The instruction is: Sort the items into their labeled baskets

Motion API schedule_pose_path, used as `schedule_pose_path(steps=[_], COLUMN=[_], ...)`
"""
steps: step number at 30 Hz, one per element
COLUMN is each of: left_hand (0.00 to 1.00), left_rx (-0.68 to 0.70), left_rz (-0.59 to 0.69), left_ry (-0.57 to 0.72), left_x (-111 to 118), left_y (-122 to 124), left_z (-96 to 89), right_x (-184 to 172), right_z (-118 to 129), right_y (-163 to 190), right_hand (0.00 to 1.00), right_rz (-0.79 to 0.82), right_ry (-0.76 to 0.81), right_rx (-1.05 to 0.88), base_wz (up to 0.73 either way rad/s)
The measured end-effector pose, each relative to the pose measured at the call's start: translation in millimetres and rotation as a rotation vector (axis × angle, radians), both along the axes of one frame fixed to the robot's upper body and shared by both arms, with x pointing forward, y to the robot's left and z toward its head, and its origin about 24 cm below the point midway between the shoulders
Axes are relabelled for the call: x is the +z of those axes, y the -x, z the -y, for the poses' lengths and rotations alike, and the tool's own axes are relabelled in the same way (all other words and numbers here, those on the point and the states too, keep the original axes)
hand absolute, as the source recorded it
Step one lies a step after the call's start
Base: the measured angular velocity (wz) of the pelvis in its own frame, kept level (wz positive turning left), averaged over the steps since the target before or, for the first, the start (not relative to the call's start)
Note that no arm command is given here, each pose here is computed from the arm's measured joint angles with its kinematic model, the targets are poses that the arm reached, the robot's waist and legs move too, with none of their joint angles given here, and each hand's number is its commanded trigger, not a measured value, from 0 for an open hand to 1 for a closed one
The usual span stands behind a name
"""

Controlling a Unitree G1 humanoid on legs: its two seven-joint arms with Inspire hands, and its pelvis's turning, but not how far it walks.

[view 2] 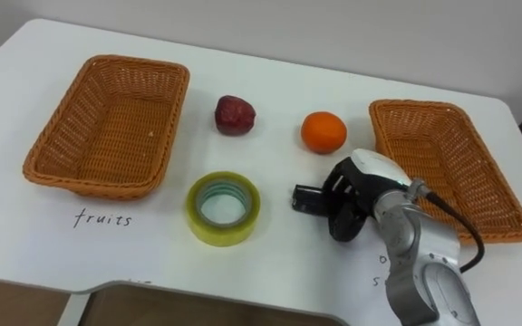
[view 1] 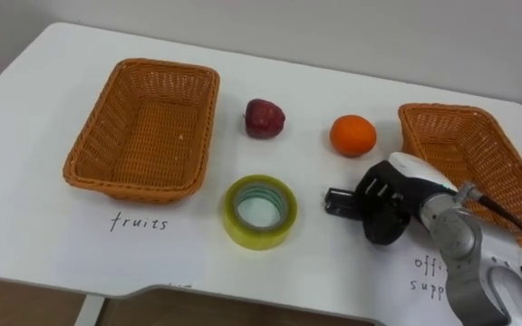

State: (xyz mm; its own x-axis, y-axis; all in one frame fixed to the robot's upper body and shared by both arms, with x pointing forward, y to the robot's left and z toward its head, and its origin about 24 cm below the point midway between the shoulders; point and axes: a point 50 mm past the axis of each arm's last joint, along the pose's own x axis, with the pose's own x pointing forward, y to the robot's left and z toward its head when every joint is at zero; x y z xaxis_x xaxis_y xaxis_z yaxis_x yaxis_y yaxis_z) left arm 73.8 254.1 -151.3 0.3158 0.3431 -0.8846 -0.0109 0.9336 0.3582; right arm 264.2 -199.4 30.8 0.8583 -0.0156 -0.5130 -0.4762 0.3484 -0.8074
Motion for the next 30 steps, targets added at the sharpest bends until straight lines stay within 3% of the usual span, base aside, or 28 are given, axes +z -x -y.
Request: schedule_pose_path(steps=[19, 30], left_hand=[0.00, 0.00], left_rx=[0.027, 0.049], left_rz=[0.009, -0.023], left_ry=[0.011, -0.007], left_x=[0.4, -2.5], left_y=[1.4, 20.7], left_z=[-2.3, -2.8], right_x=[-0.1, 21.2], right_z=[-0.9, -4.5], right_y=[0.1, 0.4], right_hand=[1.00, 1.00], right_rz=[-0.003, 0.089], right_ry=[-0.006, -0.051], right_rx=[0.005, 0.022], base_wz=[0.00, 0.00])
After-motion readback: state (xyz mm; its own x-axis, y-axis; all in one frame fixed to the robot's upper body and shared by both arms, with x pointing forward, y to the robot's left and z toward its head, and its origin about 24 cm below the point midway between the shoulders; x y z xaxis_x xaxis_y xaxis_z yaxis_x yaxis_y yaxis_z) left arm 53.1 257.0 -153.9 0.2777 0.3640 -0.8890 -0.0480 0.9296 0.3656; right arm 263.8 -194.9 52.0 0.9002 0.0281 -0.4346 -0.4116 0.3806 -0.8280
